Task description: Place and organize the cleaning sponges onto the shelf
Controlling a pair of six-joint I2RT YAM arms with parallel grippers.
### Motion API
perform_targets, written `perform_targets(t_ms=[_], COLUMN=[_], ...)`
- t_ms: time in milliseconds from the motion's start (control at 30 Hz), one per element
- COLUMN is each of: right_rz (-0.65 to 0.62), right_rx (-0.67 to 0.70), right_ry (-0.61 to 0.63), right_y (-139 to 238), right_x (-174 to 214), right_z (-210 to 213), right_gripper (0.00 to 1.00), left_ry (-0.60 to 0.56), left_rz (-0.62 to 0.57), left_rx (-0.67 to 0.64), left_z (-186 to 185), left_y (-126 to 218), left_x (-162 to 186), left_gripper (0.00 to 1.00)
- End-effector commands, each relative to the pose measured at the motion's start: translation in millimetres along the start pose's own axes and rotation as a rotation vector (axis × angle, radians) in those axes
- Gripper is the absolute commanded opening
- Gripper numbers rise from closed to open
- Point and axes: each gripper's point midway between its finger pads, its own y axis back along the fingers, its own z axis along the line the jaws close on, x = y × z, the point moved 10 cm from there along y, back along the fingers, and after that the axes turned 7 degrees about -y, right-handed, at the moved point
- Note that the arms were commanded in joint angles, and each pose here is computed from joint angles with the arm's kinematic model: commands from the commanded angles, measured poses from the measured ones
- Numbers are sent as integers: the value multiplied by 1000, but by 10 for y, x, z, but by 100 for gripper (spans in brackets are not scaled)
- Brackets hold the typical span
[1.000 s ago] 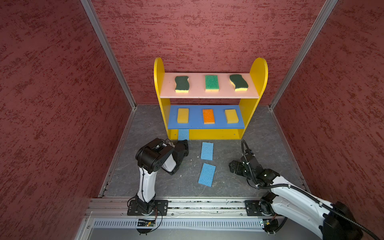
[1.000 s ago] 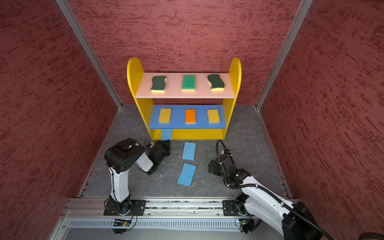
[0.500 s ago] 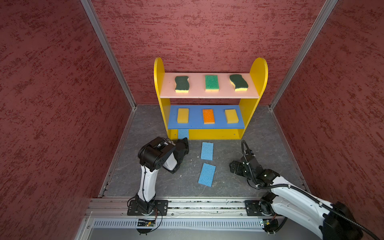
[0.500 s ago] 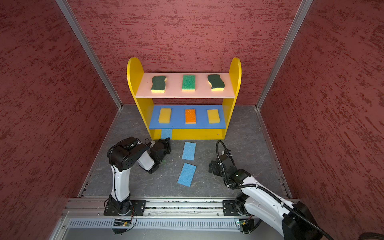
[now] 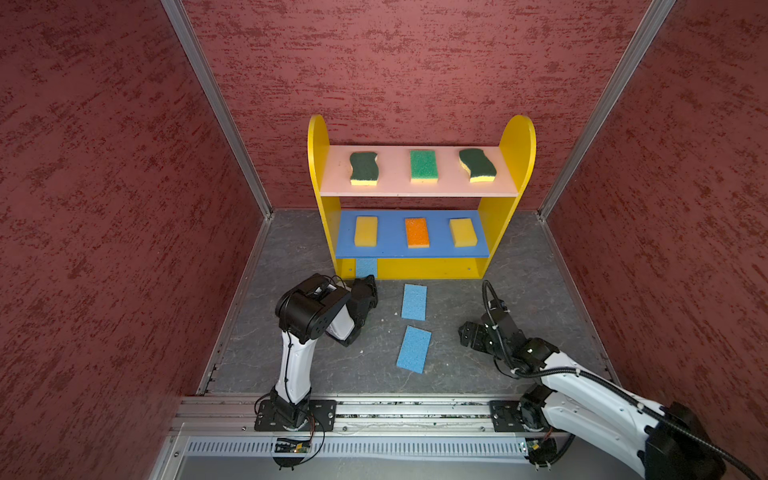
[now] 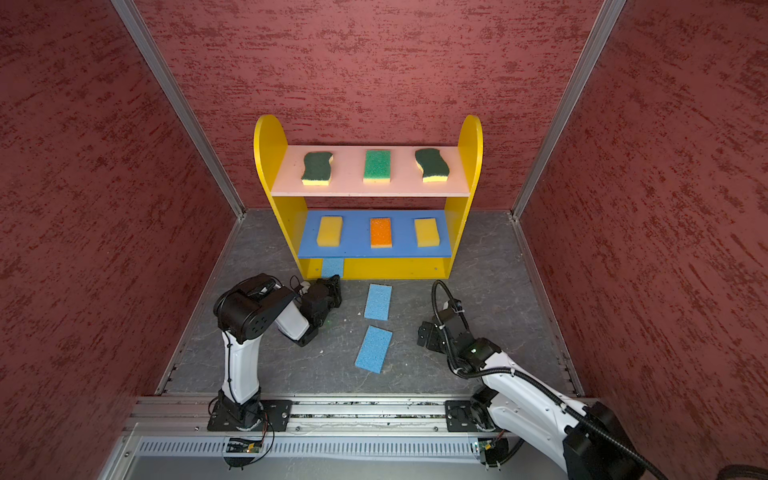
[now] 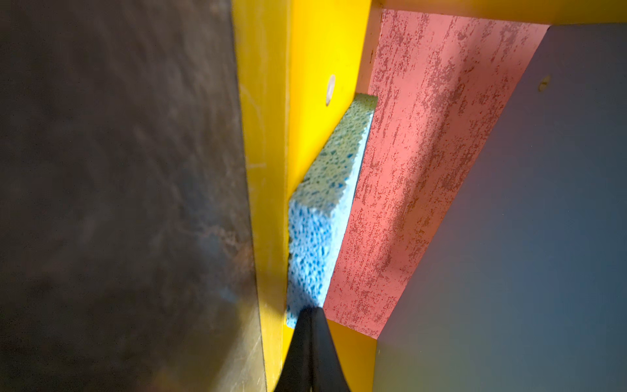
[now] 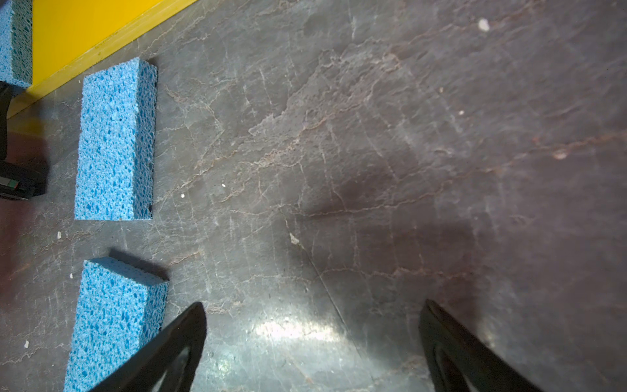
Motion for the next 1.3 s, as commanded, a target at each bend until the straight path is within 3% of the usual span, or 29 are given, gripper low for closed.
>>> perform_targets(t_ms=[0,667,1033,1267], right_rz=[-18,-11,-14,-15], right_rx=[6,9,11,13], right_ry=[12,21,11,3], right_y=[-9,-31,-17,4], right_x=[-4,-13,-5,-9], right_z=[-7,17,-1,-4], right_gripper=[99,99,99,99], left_ry=[-60,-82,-159,-168], left_rz=[-53,-43,-57,-55], left_rx=[-278,-260,-116,-142], left_z=[538,480,408,481], left_y=[26,-44,121,292], left_x=[-156,-155,-198,-251], left_gripper=[3,3,4,4])
